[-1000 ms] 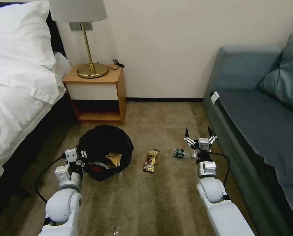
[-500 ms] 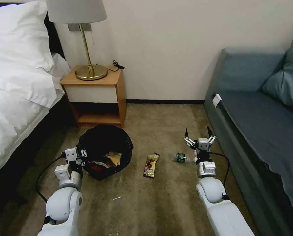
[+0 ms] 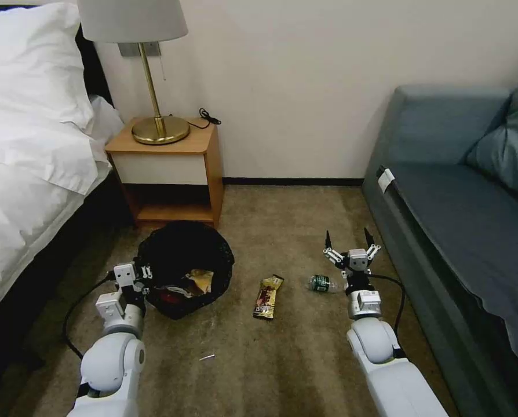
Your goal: Pick up the trash bin, then pick up the garbage on the floor and place it into the trash bin.
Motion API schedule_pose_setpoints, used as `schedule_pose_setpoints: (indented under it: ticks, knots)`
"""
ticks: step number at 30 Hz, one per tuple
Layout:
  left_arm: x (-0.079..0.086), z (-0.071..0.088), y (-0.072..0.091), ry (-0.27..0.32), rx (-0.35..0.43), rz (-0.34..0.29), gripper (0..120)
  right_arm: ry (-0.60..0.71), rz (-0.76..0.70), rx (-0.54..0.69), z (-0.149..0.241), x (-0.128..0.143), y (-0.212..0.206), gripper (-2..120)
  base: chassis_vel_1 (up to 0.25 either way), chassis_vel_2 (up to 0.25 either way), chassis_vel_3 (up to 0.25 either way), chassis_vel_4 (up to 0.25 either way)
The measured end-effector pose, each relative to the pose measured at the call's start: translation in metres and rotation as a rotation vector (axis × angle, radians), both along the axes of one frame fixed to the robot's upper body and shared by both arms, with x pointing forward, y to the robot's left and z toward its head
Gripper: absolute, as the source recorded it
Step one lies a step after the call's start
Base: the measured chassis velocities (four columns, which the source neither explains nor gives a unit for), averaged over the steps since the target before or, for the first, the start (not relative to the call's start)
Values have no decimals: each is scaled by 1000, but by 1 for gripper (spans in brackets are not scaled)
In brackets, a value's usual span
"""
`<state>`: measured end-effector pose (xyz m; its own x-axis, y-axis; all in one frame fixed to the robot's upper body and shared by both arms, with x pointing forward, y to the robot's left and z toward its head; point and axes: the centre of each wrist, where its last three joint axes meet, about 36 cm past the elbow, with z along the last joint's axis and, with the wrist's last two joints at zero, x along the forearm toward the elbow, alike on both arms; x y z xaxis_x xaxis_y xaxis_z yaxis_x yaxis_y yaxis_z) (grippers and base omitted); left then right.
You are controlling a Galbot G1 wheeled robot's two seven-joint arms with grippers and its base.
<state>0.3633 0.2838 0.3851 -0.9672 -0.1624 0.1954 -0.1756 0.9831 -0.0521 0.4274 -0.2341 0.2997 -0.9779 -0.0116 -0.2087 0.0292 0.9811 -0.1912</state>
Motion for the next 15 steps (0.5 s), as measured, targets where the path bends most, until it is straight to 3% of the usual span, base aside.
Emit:
schedule_pose_setpoints:
  ticks: [12,15]
  knots:
    - [17,12,4,-30,5,-7,4,-43,29,-84,-1,9,-14,100,0,0,0,0]
    - [19,20,0,-46,10,-16,4,-3,78,-194,-8,17,-34,100,0,0,0,0]
